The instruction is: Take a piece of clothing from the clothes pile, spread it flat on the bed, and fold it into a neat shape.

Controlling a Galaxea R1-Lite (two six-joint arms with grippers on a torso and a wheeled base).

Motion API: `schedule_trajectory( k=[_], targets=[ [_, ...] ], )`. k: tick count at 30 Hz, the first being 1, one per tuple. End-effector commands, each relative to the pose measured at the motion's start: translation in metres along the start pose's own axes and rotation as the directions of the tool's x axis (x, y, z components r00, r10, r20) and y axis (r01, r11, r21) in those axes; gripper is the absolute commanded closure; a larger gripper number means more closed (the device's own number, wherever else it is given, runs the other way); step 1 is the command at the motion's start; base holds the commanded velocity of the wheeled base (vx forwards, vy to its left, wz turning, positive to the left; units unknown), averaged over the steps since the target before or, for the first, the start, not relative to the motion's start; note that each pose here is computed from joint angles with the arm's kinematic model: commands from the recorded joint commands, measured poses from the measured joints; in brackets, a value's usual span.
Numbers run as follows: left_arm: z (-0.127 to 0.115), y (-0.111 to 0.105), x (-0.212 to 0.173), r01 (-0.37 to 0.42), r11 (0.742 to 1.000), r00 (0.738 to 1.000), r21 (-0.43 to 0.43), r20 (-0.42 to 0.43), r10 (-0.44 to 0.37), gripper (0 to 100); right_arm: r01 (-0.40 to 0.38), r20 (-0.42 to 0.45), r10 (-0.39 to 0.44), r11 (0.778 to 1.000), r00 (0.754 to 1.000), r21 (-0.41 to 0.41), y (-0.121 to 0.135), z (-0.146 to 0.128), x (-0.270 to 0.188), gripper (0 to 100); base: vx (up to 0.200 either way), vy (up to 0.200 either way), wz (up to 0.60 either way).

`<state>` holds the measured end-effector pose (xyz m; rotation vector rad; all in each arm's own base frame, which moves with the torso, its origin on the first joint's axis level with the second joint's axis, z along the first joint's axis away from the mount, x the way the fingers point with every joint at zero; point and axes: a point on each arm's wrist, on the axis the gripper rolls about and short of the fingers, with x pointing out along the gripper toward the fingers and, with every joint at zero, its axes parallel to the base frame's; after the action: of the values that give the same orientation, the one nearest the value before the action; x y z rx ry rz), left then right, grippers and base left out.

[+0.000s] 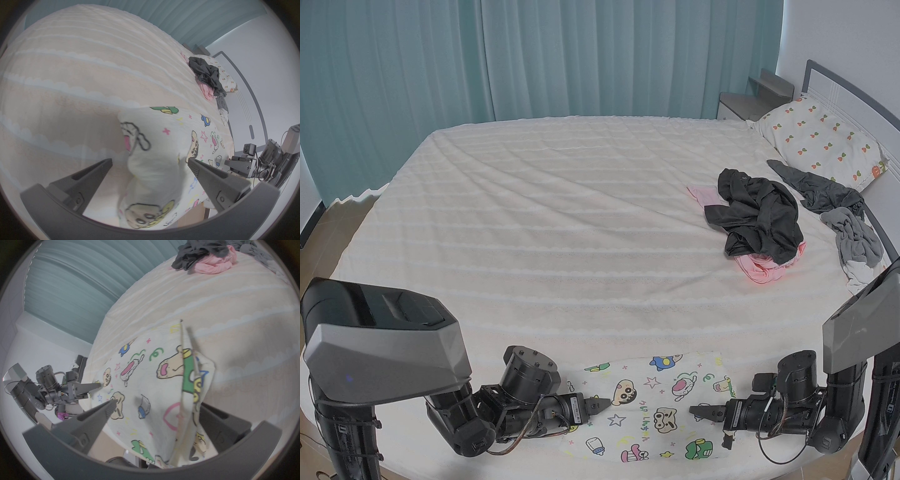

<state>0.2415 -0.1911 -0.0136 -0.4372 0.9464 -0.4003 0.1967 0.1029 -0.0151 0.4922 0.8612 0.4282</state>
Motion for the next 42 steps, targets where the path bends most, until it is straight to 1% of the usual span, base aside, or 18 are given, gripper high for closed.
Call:
schedule_trajectory(
  k=[1,5,9,11,12,14,17,18,20,24,29,30,31,34,38,39,40,42],
  targets=[
    [0.008,0.009,-0.019,-0.009,0.999,0.999,-0.032,0.038,0.010,0,0.094,0.046,-0.096,0.995,0.994,0.028,-0.008,0.000,-0.005,0,0.000,0.000,0.00],
    [0.015,0.016,-0.041,0.001,0.998,0.996,-0.058,0.095,0.004,0,0.124,0.146,-0.131,0.991,0.981,0.060,-0.012,0.015,-0.015,0,0.000,0.000,0.00],
    [0.027,0.023,-0.085,0.039,0.995,0.975,-0.088,0.222,-0.019,0,0.109,0.322,-0.130,0.990,0.938,0.085,-0.005,0.042,-0.051,0,0.000,0.000,0.00],
    [0.027,0.023,-0.085,0.039,0.995,0.975,-0.088,0.222,-0.019,0,0.109,0.322,-0.130,0.990,0.938,0.085,-0.005,0.042,-0.051,0,0.000,0.000,0.00],
    [0.035,0.024,-0.119,0.070,0.993,0.940,-0.092,0.340,-0.034,0,0.083,0.457,-0.103,0.995,0.884,0.063,0.012,0.053,-0.089,0,0.000,0.000,0.00],
    [0.038,0.024,-0.144,0.090,0.991,0.905,-0.095,0.424,-0.041,0,0.067,0.524,-0.078,0.997,0.848,0.041,0.023,0.053,-0.116,0,0.000,0.000,0.00],
    [0.032,0.021,-0.178,0.130,0.989,0.858,-0.068,0.508,-0.078,0,0.083,0.564,-0.057,0.996,0.824,-0.020,0.032,0.041,-0.150,0,0.000,0.000,0.00],
    [0.032,0.021,-0.178,0.130,0.989,0.858,-0.068,0.508,-0.078,0,0.083,0.564,-0.057,0.996,0.824,-0.020,0.032,0.041,-0.150,0,0.000,0.000,0.00],
    [0.019,0.019,-0.218,0.137,0.990,0.767,-0.032,0.636,-0.086,0,0.136,0.609,-0.038,0.984,0.792,-0.116,0.037,0.019,-0.187,0,0.000,0.000,0.00],
    [0.002,0.020,-0.256,0.063,0.998,0.651,-0.010,0.759,-0.034,0,0.162,0.691,0.015,0.968,0.722,-0.190,0.042,-0.007,-0.231,0,0.000,0.000,0.00],
    [-0.019,0.025,-0.297,-0.110,0.993,0.496,-0.032,0.865,0.083,0,0.238,0.736,-0.075,0.964,0.673,-0.119,0.041,-0.040,-0.271,0,0.000,0.000,0.00],
    [-0.022,0.026,-0.301,-0.125,0.992,0.479,-0.031,0.874,0.088,0,0.246,0.740,-0.087,0.963,0.667,-0.109,0.041,-0.044,-0.273,0,0.000,0.000,0.00],
    [-0.030,0.028,-0.313,-0.159,0.987,0.436,-0.030,0.895,0.097,0,0.266,0.759,-0.106,0.960,0.643,-0.091,0.041,-0.053,-0.277,0,0.000,0.000,0.00],
    [-0.044,0.034,-0.330,-0.240,0.969,0.382,-0.058,0.912,0.149,0,0.308,0.795,-0.105,0.945,0.597,-0.107,0.037,-0.069,-0.278,0,0.000,0.000,0.00],
    [-0.066,0.040,-0.350,-0.324,0.936,0.297,-0.138,0.924,0.239,0,0.405,0.850,-0.042,0.891,0.525,-0.206,0.031,-0.091,-0.273,0,0.000,0.000,0.00],
    [-0.066,0.040,-0.350,-0.324,0.936,0.297,-0.138,0.924,0.239,0,0.405,0.850,-0.042,0.891,0.525,-0.206,0.031,-0.091,-0.273,0,0.000,0.000,0.00],
    [-0.076,0.041,-0.356,-0.359,0.919,0.277,-0.162,0.922,0.271,0,0.459,0.855,-0.059,0.862,0.515,-0.217,0.029,-0.091,-0.271,0,0.000,0.000,0.00],
    [-0.083,0.043,-0.359,-0.386,0.905,0.260,-0.182,0.919,0.296,0,0.475,0.857,-0.076,0.855,0.509,-0.207,0.028,-0.091,-0.270,0,0.000,0.000,0.00]
  ],
)
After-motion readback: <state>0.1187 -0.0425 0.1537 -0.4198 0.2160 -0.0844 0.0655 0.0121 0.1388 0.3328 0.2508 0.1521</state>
